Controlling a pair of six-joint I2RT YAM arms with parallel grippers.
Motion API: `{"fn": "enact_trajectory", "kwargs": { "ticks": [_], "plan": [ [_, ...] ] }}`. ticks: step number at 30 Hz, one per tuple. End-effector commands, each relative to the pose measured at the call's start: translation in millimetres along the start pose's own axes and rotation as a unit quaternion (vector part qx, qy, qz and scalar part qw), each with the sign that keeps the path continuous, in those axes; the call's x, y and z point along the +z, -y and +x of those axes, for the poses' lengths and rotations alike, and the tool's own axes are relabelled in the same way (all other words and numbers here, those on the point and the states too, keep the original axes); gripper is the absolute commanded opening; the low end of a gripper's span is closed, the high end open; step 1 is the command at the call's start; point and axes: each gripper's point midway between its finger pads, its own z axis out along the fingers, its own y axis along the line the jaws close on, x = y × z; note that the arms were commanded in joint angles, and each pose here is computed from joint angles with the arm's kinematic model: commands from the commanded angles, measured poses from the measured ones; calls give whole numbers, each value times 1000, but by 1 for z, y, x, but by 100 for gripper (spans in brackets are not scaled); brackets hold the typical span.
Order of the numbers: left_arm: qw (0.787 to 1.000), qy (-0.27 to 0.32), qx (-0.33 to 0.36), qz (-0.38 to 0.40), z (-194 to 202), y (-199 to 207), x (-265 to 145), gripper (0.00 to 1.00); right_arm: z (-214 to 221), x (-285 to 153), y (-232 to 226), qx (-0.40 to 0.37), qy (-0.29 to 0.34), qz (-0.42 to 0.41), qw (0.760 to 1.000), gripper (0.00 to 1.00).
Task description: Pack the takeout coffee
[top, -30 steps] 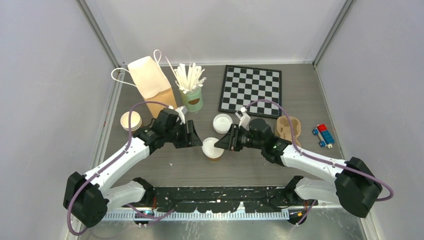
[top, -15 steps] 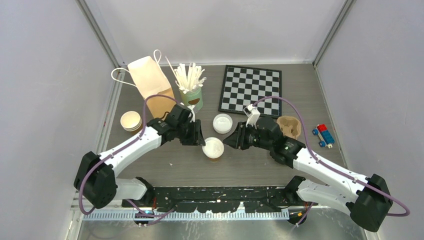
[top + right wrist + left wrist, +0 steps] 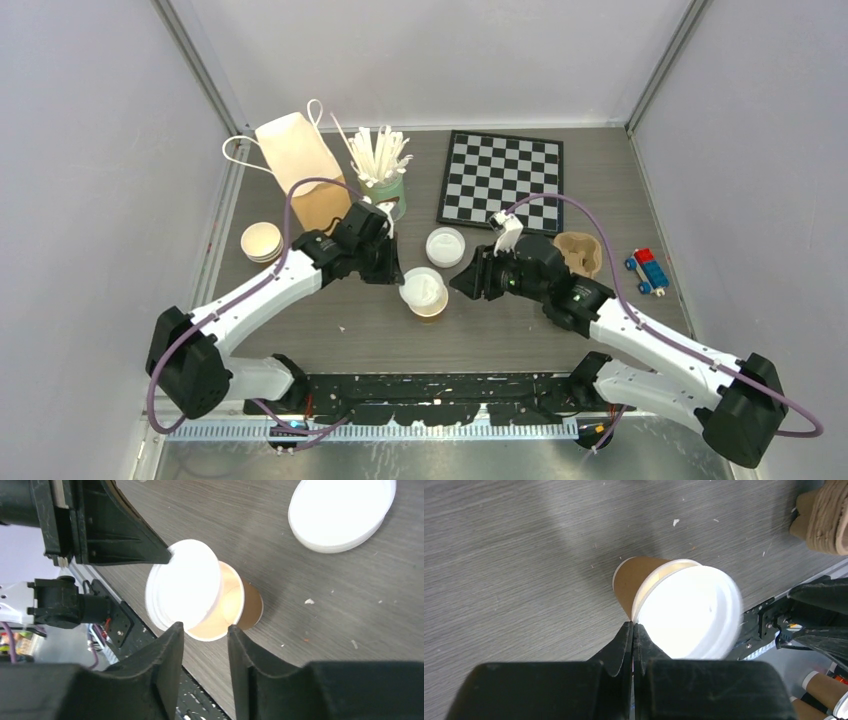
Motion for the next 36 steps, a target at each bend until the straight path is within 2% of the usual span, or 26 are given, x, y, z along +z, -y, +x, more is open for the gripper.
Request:
{"fn": "enact_trajectory", "kwargs": {
  "ticks": [1,3,5,7,8,10,11,15,18,21,29,36],
  "plan": [
    [999,48,0,12,-24,15,-28,0,-47,-15,-26,-76,82,-39,993,52],
    [998,53,-14,20,-27,19,-36,0,-58,-22,-39,-126,113,-72,983,62],
    [996,52,-39,62,-29,32,-48,0,-66,-30,-55,-190,159,-121,961,71],
    [989,54,-67,117,-33,48,-61,0,-67,-45,-74,-277,210,-185,919,79],
    [985,56,-81,143,-35,56,-68,0,-67,-52,-82,-323,240,-208,892,87],
    [976,54,-104,182,-36,68,-80,0,-73,-68,-92,-388,308,-226,839,88],
    [972,54,-112,197,-36,73,-85,0,-78,-73,-94,-407,334,-223,821,88],
    [952,39,-152,265,-35,96,-100,0,-84,-75,-99,-480,369,-217,766,88],
    [926,28,-196,320,-35,109,-104,0,-87,-78,-104,-500,404,-217,734,89],
    [901,31,-223,370,-39,119,-110,0,-90,-76,-107,-511,418,-217,720,89],
    [875,49,-256,409,-47,124,-117,0,-88,-65,-113,-513,426,-218,712,89],
    [875,49,-262,405,-48,122,-112,0,-81,-53,-110,-524,401,-210,721,90]
  ]
}}
